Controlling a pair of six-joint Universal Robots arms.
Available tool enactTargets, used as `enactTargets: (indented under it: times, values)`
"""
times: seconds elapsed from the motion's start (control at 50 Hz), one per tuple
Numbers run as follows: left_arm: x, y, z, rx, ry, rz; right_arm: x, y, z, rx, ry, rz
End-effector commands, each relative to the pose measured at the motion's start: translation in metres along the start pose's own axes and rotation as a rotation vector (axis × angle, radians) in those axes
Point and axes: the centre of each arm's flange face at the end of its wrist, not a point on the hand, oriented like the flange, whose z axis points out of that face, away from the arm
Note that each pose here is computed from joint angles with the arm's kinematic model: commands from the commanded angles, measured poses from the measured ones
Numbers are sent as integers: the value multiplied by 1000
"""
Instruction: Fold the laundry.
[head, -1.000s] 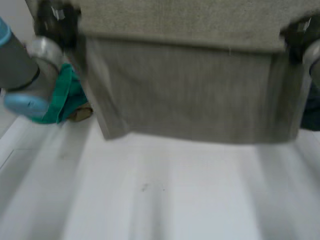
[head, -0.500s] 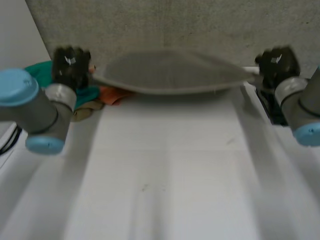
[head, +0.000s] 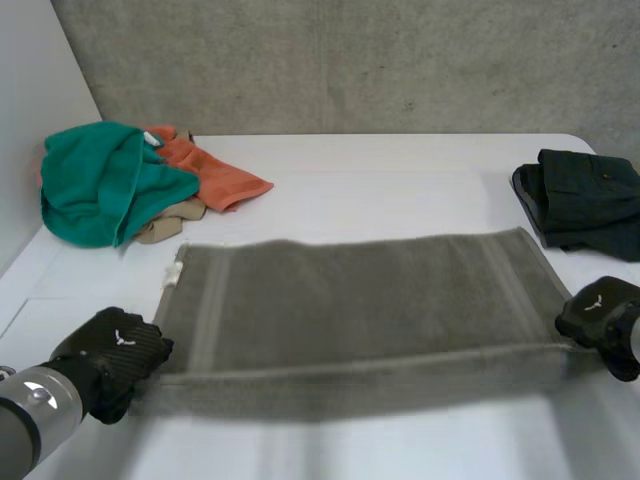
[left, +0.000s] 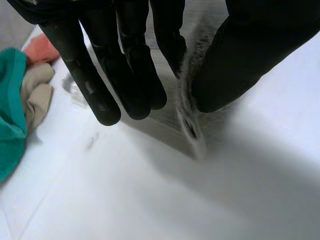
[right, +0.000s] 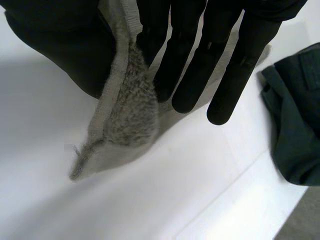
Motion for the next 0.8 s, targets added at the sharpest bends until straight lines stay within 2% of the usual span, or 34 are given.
enactTargets:
  times: [0.02,0.14,0.3,0.52,0.64,0.72,0.78,0.8]
  values:
    - [-25,-20,33,171,-127,41,12,-11,20,89,107,88]
    - [-34,-45,75,298,-217,31,15,-33,62,219,199,135]
    - [-47,-52,124,222,-344,10,36,-60,110,355,349,114]
    - [-43,-79,175,279,-369,25,51,-83,177,386,441,104]
    - [-36,-103,176,322,-401,25,55,-97,176,397,493,135]
    - [-32,-109,168,339,-397,3,78,-106,145,460,531,250]
    - [-38,-118,149,376,-406,-45,83,-109,121,494,517,303]
    - [-38,-120,144,384,-405,-55,85,-109,102,516,483,320]
